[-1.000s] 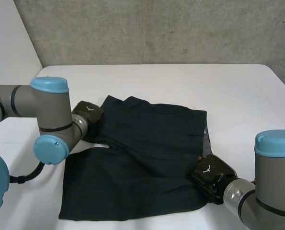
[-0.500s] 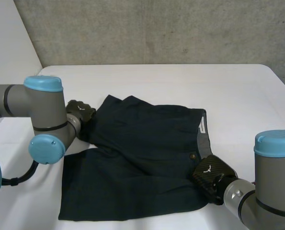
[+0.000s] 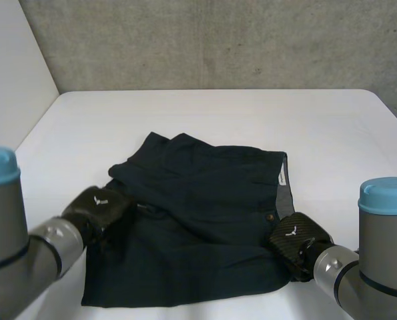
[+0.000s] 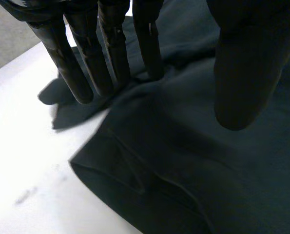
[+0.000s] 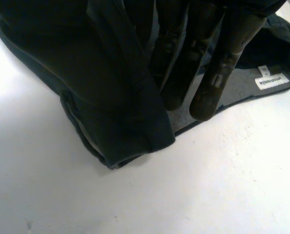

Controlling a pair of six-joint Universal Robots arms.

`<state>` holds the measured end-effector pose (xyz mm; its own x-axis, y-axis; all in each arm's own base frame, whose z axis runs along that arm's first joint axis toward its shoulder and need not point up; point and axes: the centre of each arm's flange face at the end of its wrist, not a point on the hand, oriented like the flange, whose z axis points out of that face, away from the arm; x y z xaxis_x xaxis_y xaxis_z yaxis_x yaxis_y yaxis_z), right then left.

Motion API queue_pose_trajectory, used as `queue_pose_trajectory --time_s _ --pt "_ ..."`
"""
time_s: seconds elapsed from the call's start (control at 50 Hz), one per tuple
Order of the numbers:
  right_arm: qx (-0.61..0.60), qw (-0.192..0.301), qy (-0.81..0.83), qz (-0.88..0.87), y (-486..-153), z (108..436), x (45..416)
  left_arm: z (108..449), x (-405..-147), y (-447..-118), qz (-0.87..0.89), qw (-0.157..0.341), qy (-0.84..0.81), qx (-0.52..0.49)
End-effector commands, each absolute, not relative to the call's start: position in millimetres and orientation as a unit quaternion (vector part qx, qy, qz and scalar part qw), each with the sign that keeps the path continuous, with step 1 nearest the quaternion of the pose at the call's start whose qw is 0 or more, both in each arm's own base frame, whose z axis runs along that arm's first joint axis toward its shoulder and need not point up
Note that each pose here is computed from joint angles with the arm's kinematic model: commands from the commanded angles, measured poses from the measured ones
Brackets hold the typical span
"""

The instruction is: Fold the shorts.

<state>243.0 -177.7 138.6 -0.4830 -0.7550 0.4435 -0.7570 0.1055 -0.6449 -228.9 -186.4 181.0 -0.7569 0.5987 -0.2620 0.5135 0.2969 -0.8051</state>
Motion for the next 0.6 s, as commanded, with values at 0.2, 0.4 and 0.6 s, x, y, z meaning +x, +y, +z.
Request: queue_pose_trajectory --time_s 0.2,0.4,0.6 --pt "0.511 0.0 -0.742 0.434 -174 140 242 147 -230 -205 0.502 0.035 -0.797 -0.334" --pt "0.511 -0.001 -0.742 0.434 -173 140 242 136 -235 -209 0.501 0.035 -0.796 -0.338" --pt "0.509 0.001 -0.741 0.438 -173 142 241 131 -238 -214 0.5 0.034 -0.795 -0.342"
